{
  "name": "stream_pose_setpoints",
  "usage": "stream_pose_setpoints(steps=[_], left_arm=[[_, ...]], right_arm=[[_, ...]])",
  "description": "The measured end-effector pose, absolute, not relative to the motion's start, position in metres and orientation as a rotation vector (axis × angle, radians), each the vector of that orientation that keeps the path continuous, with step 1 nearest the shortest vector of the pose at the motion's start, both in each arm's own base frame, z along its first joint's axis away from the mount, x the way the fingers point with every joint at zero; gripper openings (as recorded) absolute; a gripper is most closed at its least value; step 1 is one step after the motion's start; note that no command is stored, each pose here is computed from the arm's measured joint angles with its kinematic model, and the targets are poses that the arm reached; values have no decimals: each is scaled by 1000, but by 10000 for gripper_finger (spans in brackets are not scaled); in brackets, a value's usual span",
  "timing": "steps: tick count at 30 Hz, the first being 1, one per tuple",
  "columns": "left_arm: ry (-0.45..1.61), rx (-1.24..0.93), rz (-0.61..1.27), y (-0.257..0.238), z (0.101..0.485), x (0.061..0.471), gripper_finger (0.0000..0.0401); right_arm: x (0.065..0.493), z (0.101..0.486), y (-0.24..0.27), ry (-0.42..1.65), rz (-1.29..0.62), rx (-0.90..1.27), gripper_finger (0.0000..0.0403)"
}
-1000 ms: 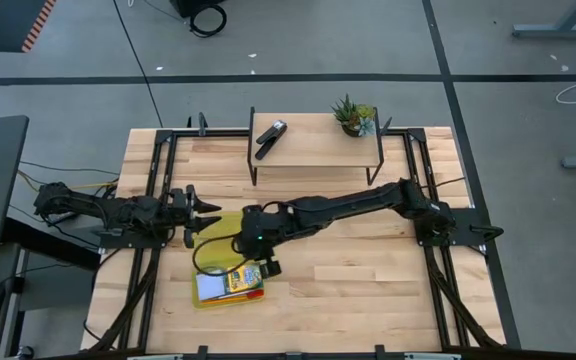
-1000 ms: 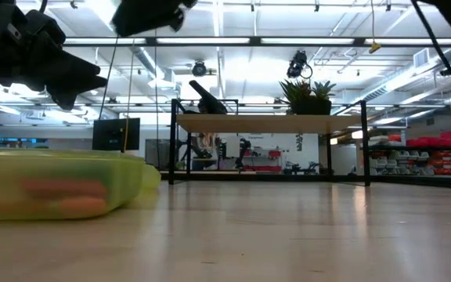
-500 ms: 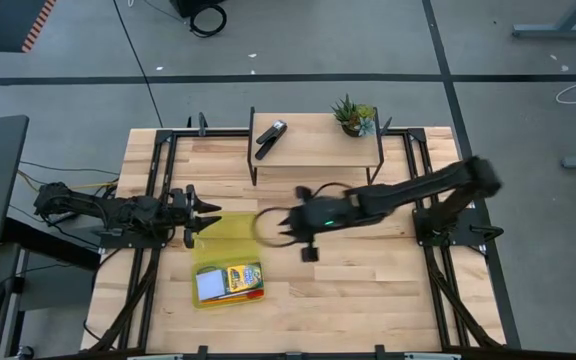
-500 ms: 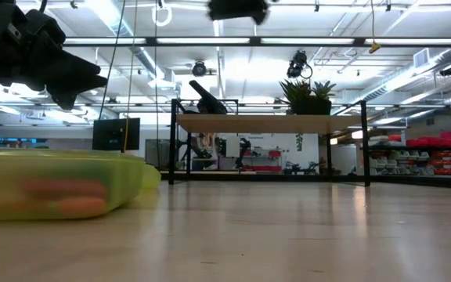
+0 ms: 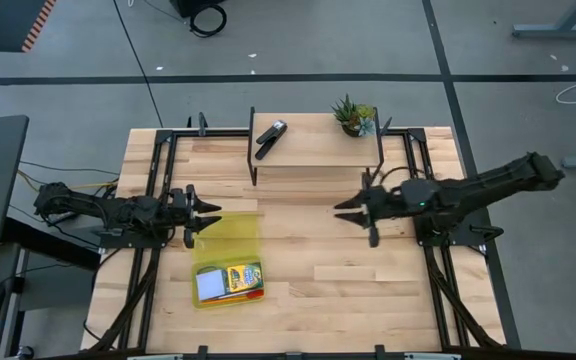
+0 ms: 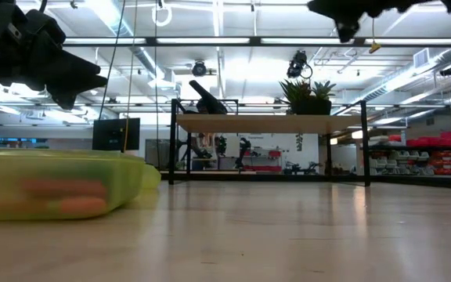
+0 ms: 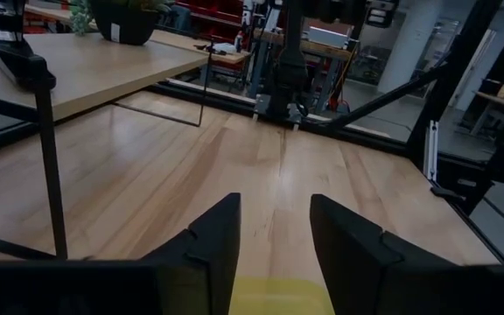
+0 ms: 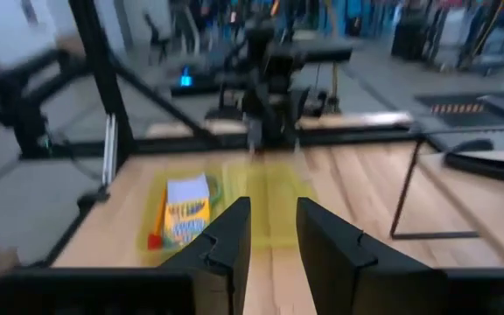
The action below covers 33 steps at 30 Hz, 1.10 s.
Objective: Pack school essentials
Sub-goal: Return to Home Position
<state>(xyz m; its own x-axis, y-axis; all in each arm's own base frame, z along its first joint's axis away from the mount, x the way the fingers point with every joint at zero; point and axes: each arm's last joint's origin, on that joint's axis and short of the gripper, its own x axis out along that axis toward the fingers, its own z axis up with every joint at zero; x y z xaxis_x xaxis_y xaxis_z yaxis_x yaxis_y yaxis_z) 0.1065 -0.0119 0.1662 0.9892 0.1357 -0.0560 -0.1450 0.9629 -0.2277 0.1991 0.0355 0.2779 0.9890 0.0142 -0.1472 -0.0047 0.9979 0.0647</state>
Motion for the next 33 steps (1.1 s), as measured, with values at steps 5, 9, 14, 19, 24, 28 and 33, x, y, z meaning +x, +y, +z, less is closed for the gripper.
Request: stream_pose_setpoints(steps=[5, 9, 14, 19, 24, 28, 33], left_arm=[[40, -234, 142, -12, 166, 107, 153], [40, -234, 143, -12, 166, 107, 149], [40, -234, 143, -12, 166, 107, 144], [40, -233, 143, -12, 166, 107, 149], [40, -234, 143, -12, 166, 107, 153], [40, -234, 143, -12, 166, 107, 149], [40, -234, 143, -12, 166, 107, 145]], right_arm=[[167, 263, 28, 63, -5, 90, 101], [149, 254, 24, 15, -34, 91, 101], [130, 237, 19, -31, -37, 86, 101], [113, 219, 11, -94, -78, 102, 101], [103, 203, 5, -152, -110, 125, 101], [99, 188, 4, -167, -117, 125, 101], [97, 182, 1, -181, -187, 161, 101]])
